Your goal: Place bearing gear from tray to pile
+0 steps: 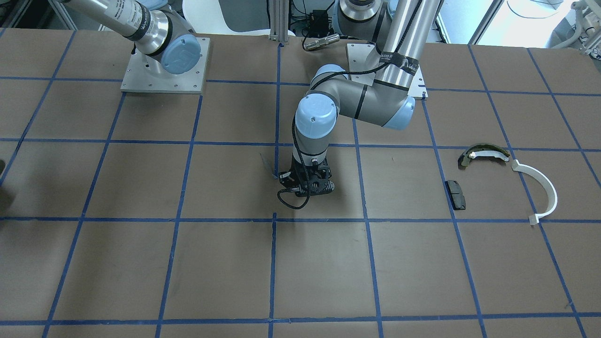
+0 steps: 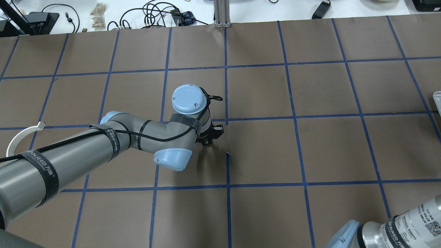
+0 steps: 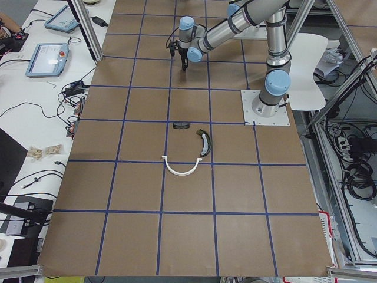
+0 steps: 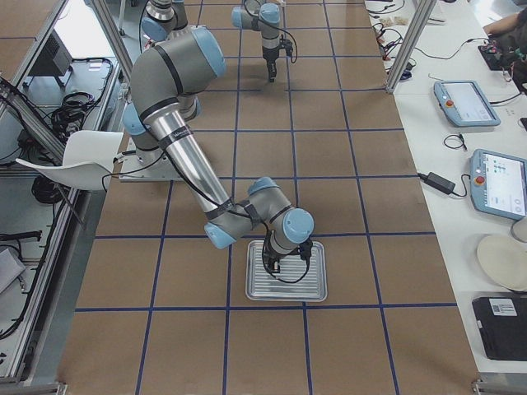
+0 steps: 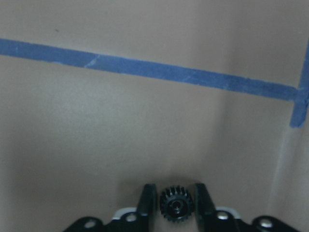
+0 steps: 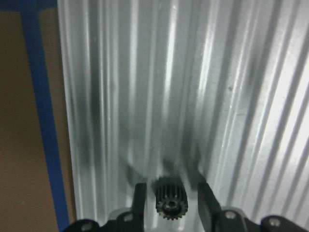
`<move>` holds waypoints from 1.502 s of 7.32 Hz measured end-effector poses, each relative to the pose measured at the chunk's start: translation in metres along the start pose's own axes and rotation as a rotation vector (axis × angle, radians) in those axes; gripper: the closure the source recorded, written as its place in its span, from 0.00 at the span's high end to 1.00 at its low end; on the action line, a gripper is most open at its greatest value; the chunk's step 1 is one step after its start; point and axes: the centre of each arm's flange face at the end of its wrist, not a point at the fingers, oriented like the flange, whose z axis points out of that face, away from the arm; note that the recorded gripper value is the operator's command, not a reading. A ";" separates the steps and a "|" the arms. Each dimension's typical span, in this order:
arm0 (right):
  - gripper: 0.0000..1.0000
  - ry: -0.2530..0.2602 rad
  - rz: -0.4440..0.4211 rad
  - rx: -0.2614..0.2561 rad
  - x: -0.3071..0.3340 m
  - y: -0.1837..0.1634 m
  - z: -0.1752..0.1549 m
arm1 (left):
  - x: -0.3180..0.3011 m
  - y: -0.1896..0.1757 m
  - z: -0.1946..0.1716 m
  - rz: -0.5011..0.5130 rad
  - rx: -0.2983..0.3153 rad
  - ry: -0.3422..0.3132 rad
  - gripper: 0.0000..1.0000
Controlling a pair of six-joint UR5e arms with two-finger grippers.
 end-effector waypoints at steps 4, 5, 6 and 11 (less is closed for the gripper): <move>0.00 0.022 -0.004 -0.051 0.002 0.008 -0.013 | -0.043 -0.033 -0.019 -0.052 0.016 -0.009 0.00; 0.00 0.042 -0.001 -0.039 -0.001 0.011 -0.030 | -0.073 -0.049 -0.018 -0.056 -0.002 -0.032 0.00; 0.00 0.052 0.007 -0.011 -0.011 0.011 -0.052 | -0.119 -0.071 -0.018 -0.063 -0.030 -0.069 0.00; 0.00 -0.078 0.193 0.107 -0.282 -0.074 -0.167 | -0.369 -0.137 -0.050 0.021 -0.098 -0.192 0.00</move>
